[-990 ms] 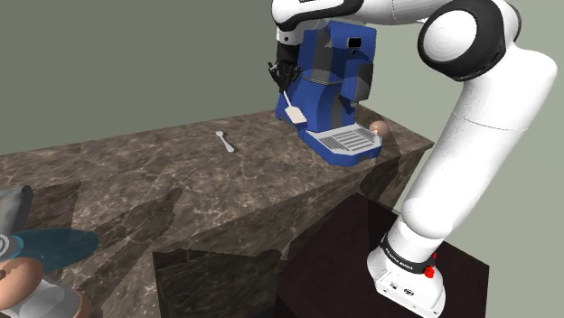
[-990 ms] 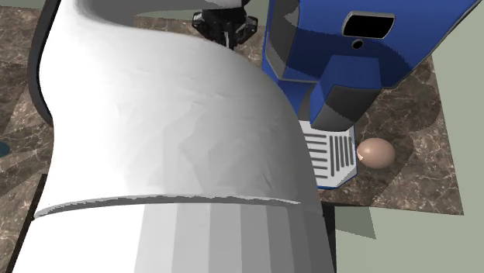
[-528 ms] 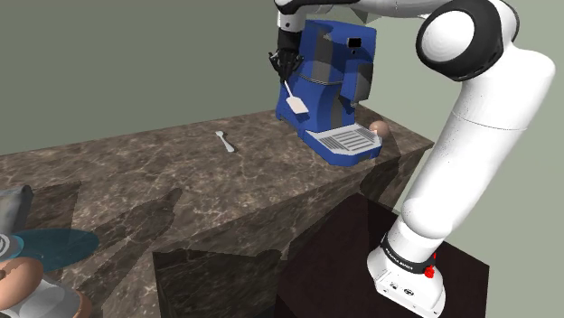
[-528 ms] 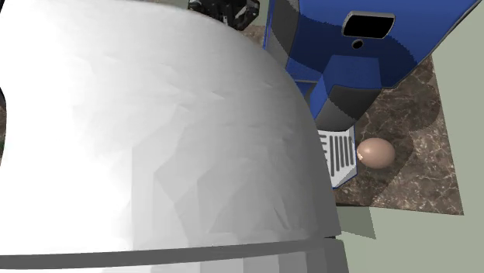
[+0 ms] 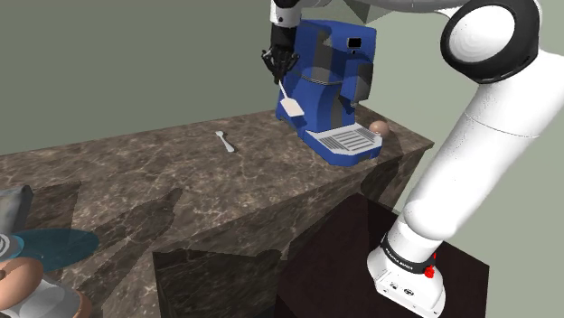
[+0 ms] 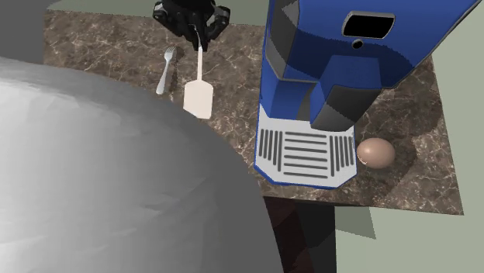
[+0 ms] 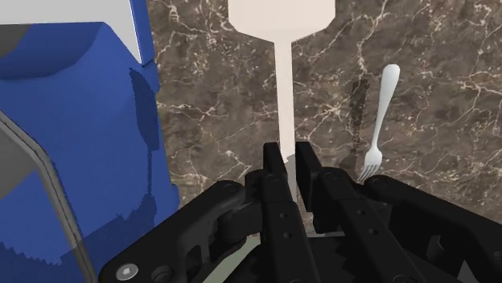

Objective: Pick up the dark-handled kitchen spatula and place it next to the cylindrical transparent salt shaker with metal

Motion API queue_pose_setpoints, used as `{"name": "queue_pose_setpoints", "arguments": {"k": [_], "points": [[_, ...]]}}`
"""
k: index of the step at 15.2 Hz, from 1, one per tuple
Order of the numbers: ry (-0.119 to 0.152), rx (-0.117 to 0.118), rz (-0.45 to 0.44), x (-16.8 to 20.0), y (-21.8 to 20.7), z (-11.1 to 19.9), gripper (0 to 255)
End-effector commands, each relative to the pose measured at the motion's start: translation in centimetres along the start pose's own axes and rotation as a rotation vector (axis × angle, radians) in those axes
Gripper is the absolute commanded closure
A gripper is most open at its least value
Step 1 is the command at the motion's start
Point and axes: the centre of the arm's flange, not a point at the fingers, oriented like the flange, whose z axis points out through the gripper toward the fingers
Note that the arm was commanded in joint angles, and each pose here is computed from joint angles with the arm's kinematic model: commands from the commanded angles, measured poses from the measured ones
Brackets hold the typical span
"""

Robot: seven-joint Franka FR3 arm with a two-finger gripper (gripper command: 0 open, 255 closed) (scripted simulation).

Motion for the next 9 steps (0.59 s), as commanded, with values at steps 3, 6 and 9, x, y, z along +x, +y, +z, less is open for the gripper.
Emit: {"name": "queue_pose_setpoints", "arguments": {"k": [3, 6, 9], "points": [[0.0, 0.0, 0.001, -3.5, -4.2, -0.3, 255], [0.0, 0.0, 0.001, -6.1, -7.2, -0.5, 255], [0.0, 0.0, 0.001, -8.7, -10.2, -0.6, 255]]}}
